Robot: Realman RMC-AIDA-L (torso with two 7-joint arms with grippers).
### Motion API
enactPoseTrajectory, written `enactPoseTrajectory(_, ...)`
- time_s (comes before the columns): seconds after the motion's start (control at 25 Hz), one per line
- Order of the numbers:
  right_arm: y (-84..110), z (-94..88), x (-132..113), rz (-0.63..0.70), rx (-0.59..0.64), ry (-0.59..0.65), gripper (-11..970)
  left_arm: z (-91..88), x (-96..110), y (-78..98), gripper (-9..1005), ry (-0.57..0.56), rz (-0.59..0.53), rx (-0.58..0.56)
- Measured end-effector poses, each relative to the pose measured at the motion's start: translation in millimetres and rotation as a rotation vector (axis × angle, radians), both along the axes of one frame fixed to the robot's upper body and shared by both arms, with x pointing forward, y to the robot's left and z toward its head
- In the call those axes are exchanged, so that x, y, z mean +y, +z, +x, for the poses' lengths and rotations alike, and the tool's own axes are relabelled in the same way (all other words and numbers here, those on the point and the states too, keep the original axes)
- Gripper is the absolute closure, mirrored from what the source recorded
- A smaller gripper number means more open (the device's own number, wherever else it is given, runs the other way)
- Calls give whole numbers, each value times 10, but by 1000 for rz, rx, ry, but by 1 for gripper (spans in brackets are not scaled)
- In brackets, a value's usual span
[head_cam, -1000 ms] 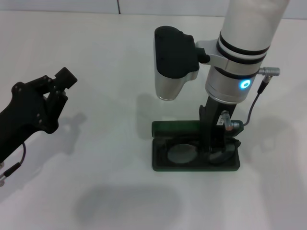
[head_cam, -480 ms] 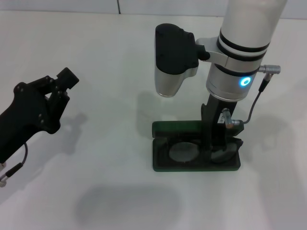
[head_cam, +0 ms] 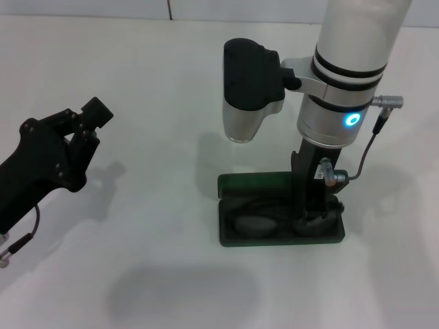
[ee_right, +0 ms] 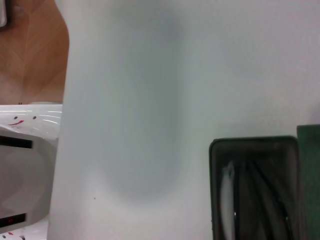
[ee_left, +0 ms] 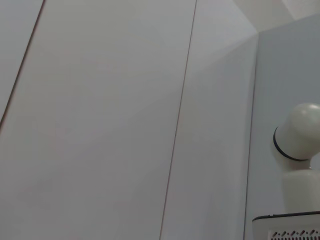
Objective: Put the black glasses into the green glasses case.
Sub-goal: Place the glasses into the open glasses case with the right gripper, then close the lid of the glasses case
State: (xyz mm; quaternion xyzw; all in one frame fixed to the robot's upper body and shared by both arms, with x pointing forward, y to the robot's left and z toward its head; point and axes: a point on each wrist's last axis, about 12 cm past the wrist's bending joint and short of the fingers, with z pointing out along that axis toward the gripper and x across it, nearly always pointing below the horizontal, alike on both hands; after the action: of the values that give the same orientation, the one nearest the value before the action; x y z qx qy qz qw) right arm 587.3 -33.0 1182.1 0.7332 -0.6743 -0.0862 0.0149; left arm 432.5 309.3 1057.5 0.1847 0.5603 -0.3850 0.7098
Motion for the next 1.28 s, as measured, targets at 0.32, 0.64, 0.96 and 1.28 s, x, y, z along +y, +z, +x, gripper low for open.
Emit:
enactPoseTrajectory(0.32,3,12,23,8,-17,-16,860,-5,2,-2,965,1,0,1)
enactPoseTrajectory(0.64,78,-54,115,40,-44,8,856,-12,21,1,964,2,-2,5)
enactPoseTrajectory(0.96,293,-104,-16,240,-84,-32,830,85,22,65,964,-14,-9,-13)
enactPoseTrajectory(1.28,470,-277,-774,538,-131,-224,814,354,4,200,964,-79,-23,2)
